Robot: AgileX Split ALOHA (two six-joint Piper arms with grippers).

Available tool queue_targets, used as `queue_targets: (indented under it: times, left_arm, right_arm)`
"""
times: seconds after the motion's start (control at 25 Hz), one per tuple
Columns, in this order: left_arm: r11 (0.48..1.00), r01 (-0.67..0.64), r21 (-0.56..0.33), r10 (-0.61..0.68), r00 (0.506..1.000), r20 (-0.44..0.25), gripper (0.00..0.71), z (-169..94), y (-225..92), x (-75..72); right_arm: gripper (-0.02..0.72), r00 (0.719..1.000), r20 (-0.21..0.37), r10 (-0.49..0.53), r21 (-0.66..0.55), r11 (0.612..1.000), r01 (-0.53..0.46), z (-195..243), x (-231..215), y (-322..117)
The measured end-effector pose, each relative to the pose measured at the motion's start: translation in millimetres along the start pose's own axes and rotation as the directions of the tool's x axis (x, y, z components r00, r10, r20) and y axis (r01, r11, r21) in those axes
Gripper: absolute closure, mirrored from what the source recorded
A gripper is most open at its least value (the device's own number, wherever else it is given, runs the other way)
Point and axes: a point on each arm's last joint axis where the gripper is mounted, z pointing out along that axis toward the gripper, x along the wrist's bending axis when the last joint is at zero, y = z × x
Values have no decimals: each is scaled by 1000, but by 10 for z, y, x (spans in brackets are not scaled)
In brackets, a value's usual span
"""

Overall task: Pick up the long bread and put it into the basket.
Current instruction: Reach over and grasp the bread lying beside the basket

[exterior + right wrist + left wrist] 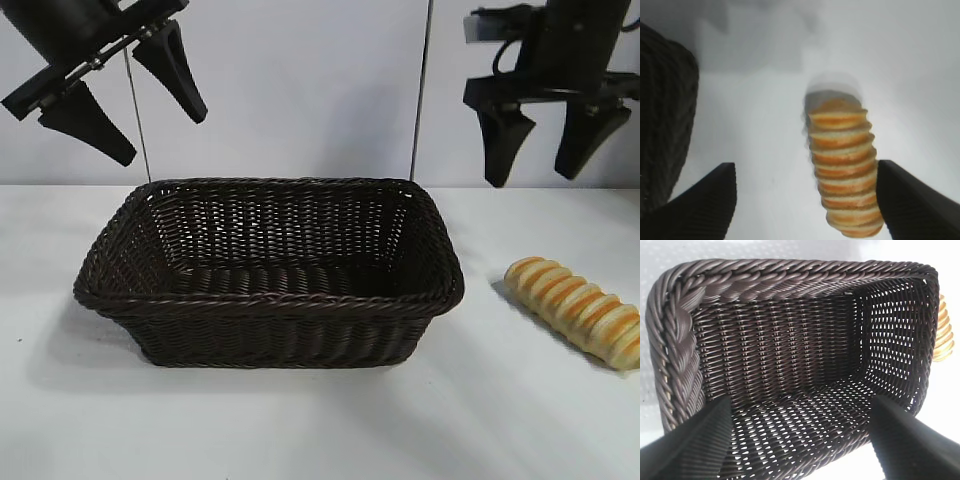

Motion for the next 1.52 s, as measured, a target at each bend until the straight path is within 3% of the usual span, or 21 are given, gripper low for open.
queue_targets:
  times: [0.44, 0.88, 1.12, 1.32, 1.52]
  left_arm:
    - [1000, 0, 0, 0, 1000, 0, 158, 0, 0, 0]
    - [1000, 0, -2, 0, 1000, 0, 158, 0, 2, 0]
    - [1000, 0, -3, 0, 1000, 0, 158, 0, 3, 0]
    - [1000, 0, -3, 0, 1000, 0, 158, 0, 3, 0]
    - [1000, 0, -3, 0, 1000, 0, 158, 0, 3, 0]
  right_arm:
    - [144, 996, 83, -43, -10, 999, 44, 329, -66, -100]
    - [152, 997, 83, -8, -31, 999, 10, 551, -128, -203]
    - [341, 997, 82, -3, -36, 999, 6, 547, -128, -200]
    - [565, 997, 81, 2, -35, 999, 1, 547, -127, -202]
    - [620, 998, 69, 10, -32, 999, -8, 536, -118, -199]
